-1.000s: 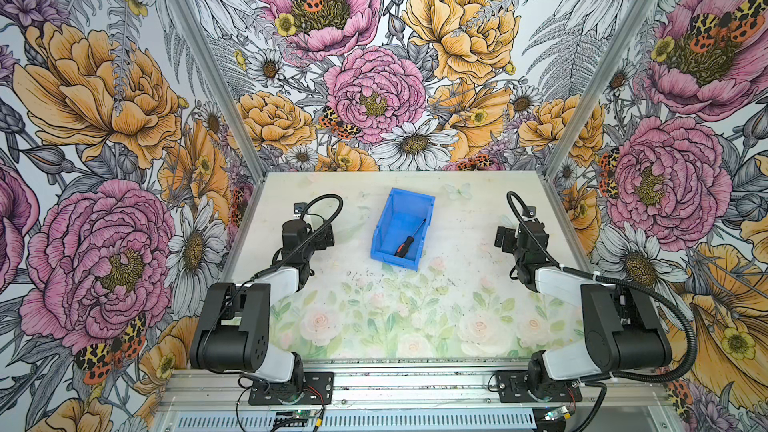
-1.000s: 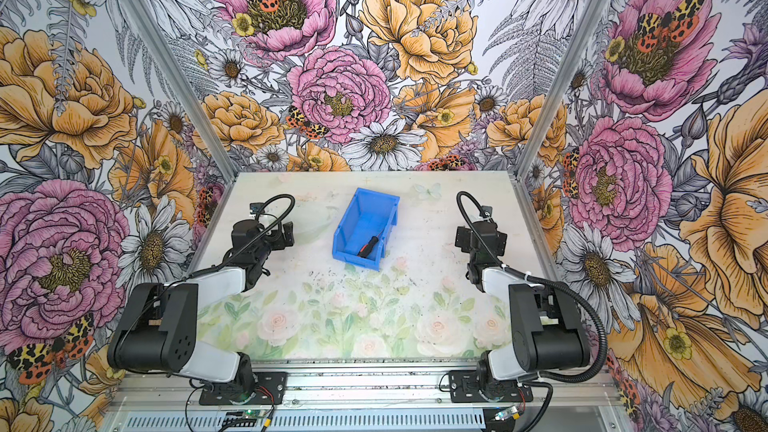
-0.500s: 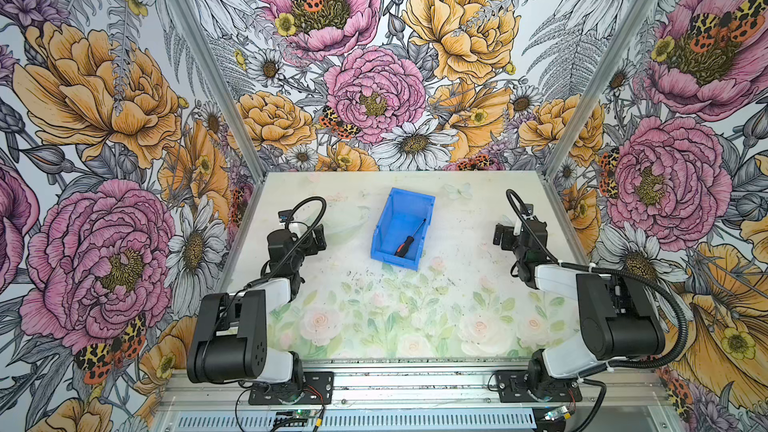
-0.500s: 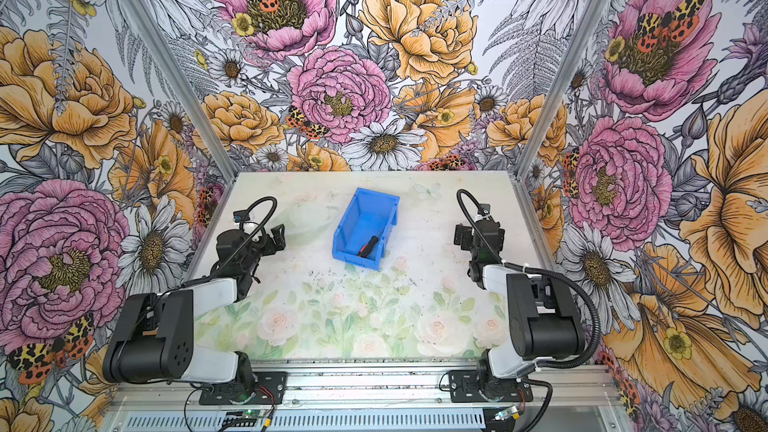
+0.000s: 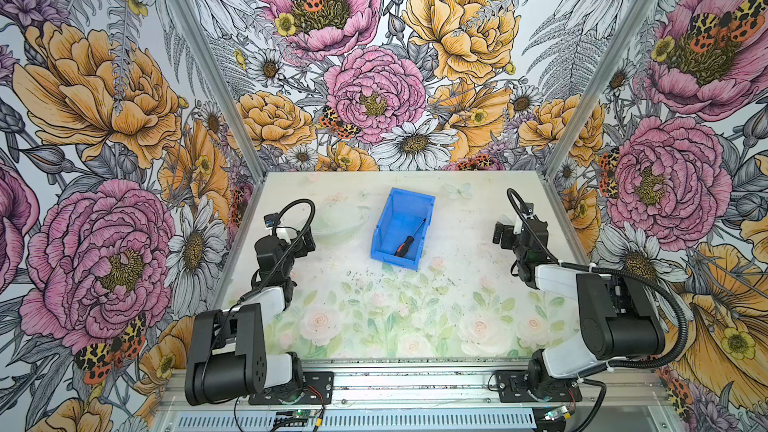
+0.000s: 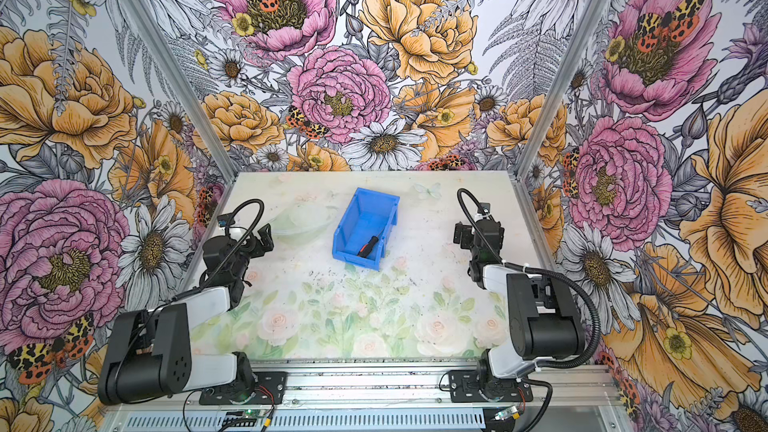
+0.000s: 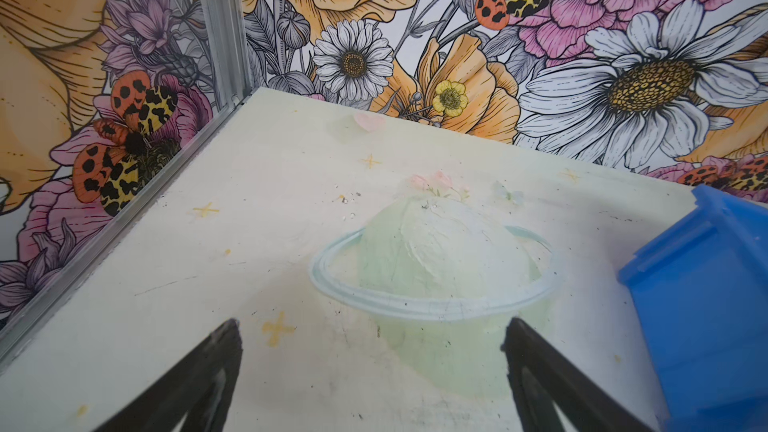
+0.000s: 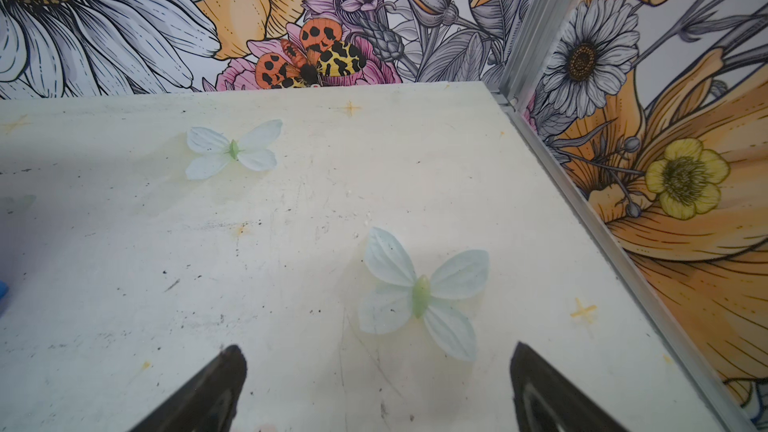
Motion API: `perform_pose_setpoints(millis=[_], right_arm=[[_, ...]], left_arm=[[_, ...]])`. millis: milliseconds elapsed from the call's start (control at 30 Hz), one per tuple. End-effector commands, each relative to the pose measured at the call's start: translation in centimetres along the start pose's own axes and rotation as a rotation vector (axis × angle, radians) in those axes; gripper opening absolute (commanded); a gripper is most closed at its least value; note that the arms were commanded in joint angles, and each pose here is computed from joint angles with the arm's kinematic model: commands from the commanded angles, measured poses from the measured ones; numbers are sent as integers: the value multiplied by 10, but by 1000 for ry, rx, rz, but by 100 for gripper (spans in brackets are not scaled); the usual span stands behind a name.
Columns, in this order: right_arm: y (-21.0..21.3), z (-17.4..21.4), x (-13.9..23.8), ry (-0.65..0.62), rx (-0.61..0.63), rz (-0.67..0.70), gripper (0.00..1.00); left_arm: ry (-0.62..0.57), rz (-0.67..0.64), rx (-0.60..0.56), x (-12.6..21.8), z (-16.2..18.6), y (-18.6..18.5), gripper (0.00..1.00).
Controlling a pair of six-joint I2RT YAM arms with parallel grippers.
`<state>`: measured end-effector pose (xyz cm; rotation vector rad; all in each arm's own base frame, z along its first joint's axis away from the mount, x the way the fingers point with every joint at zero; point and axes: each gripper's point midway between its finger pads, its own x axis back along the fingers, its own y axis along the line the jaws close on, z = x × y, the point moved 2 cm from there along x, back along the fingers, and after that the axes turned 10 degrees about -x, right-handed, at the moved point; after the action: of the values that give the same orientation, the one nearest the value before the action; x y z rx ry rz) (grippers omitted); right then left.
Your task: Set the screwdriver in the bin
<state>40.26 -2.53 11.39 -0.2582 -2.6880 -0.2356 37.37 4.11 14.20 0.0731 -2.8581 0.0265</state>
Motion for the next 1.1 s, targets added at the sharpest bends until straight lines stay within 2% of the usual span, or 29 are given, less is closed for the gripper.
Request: perform_pose_setpoints(millis=[0,233,367,467,500,567,667,1067], right_arm=[[1,-7,2,-32,8,-9,100],[3,-4,9,-71,10,-31,99],[9,8,18,-138,20,-143,100],[9,6,18,-141,22,-145,100],[9,8,18,-127,18,-142,99],[8,7,17,-128,17,-139,99],[1,7,16,-139,5,-72,99],[1,6,19,-150,4,-74,100]], left_arm=[[-33,25,-4,-17,-8,-2,99],[-50,78,-47,-16,-8,-15,99],[-9,92,-140,-23,-2,-34,99],[-65,-7,-131,-15,8,-26,99],[-128,-17,-125,-10,5,-25,99],[-71,-23,-111,-13,8,-21,99],[-85,-28,-117,-13,7,-22,99],[-87,-41,-145,-14,6,-27,99]])
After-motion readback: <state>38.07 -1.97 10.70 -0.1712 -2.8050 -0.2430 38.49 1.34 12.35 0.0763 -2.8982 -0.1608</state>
